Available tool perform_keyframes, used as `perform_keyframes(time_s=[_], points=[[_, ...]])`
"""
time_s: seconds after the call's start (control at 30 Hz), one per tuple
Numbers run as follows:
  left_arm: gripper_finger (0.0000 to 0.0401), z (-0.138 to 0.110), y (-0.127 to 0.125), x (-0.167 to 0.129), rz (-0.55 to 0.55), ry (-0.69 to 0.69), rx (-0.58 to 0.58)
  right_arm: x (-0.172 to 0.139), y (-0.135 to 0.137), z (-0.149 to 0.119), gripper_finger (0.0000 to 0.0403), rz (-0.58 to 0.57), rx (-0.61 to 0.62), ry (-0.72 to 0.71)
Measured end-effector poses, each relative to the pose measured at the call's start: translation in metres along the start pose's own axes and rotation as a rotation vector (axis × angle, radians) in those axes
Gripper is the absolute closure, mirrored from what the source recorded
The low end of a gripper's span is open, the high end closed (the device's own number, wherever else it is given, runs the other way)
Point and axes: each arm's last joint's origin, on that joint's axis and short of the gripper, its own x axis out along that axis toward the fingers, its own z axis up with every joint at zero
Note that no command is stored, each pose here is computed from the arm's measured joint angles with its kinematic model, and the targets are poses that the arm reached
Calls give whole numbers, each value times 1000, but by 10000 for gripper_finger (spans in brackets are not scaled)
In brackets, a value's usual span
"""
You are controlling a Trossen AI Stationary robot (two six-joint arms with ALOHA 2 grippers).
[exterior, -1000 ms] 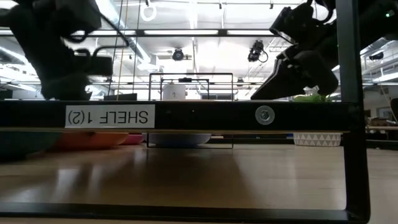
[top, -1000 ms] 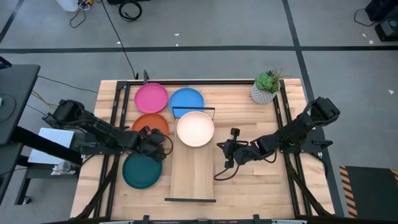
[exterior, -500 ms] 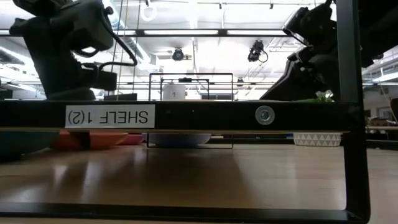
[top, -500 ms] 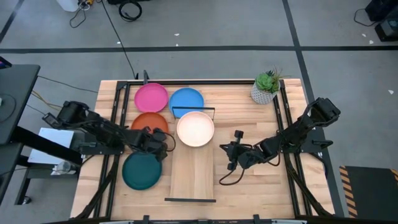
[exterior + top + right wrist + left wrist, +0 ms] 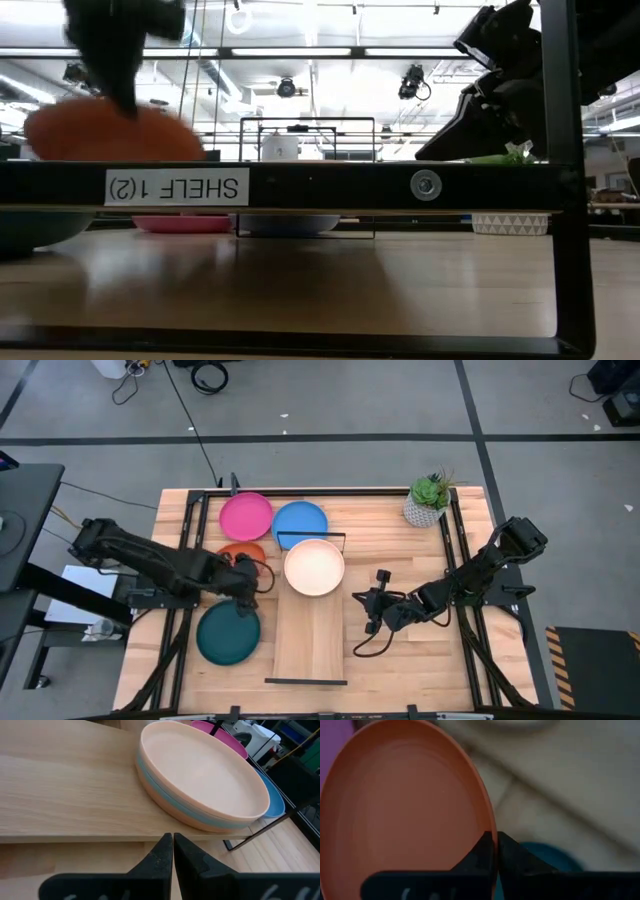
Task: Place and stack plates onto a shelf
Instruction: Put the orange plate on the shelf
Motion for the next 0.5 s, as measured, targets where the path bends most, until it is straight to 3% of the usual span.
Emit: perform_keyframes(time_s=[0.1, 0.27, 0.37, 0.5], points=[[386, 7, -12, -30, -167, -82, 66, 0, 0, -1, 381, 0, 1, 5], [386, 9, -46, -56, -393, -321, 348, -7, 2, -4, 383, -36, -2, 24], [383, 4, -68, -51, -417, -426, 522, -23, 2, -6, 389, -69, 2, 34], [382, -5, -95, -33, -417, -451, 724, -43, 0, -9, 395, -122, 42, 25]])
